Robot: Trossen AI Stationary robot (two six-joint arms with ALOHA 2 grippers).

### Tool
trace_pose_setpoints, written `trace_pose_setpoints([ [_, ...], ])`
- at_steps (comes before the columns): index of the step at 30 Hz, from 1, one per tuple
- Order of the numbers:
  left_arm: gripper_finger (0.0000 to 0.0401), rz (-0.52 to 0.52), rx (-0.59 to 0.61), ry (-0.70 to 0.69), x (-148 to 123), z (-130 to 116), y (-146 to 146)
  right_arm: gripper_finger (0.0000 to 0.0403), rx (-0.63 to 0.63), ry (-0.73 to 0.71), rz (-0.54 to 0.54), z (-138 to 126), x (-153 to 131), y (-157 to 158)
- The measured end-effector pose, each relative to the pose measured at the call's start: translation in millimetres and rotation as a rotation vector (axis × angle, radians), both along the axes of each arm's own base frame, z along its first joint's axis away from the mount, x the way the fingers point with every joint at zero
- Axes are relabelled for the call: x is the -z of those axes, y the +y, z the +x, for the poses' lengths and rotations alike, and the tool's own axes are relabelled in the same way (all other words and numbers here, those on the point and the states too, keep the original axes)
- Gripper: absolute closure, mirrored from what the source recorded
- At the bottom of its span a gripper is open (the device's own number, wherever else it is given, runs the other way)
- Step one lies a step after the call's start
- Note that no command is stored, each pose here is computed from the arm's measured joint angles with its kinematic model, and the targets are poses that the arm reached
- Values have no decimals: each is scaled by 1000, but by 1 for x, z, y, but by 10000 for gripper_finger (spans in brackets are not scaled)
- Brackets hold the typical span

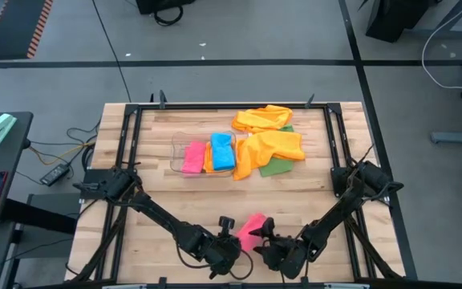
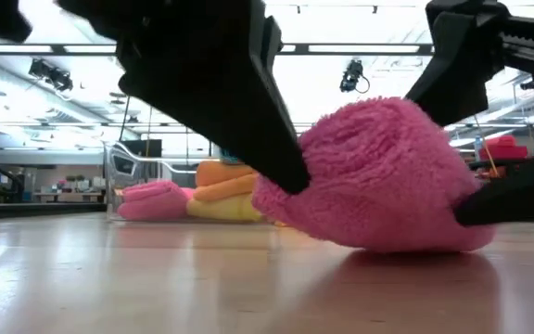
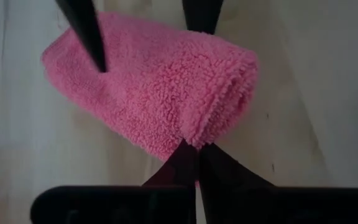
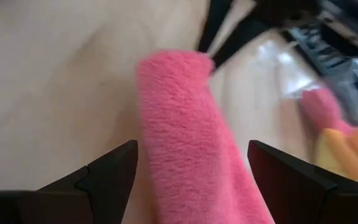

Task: Fold microfiber towels
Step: Put the folded pink microfiber cloth into the transparent bin

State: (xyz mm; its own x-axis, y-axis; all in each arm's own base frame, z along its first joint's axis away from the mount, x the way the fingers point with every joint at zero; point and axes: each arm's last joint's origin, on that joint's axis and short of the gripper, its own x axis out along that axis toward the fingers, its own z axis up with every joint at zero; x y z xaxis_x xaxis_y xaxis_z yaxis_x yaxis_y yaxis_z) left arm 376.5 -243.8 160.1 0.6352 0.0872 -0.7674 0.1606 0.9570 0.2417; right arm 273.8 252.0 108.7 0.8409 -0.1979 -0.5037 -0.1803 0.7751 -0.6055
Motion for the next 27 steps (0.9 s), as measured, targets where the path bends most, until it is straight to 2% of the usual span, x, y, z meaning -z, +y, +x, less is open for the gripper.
trace_pose_setpoints([
  [8, 382, -34, -29, -17, -9, 5, -1, 89, 30, 1, -27, 5, 10, -4],
  [15, 385, -99, -123, -25, -9, 10, 7, 93, 53, -27, -44, 6, 10, -5],
  [19, 375, -143, -159, -20, -9, 11, 9, 109, 92, -44, -40, 8, 10, -8],
  [27, 385, -162, -173, -17, -9, 11, 8, 165, 143, -21, -21, 10, 13, -16],
])
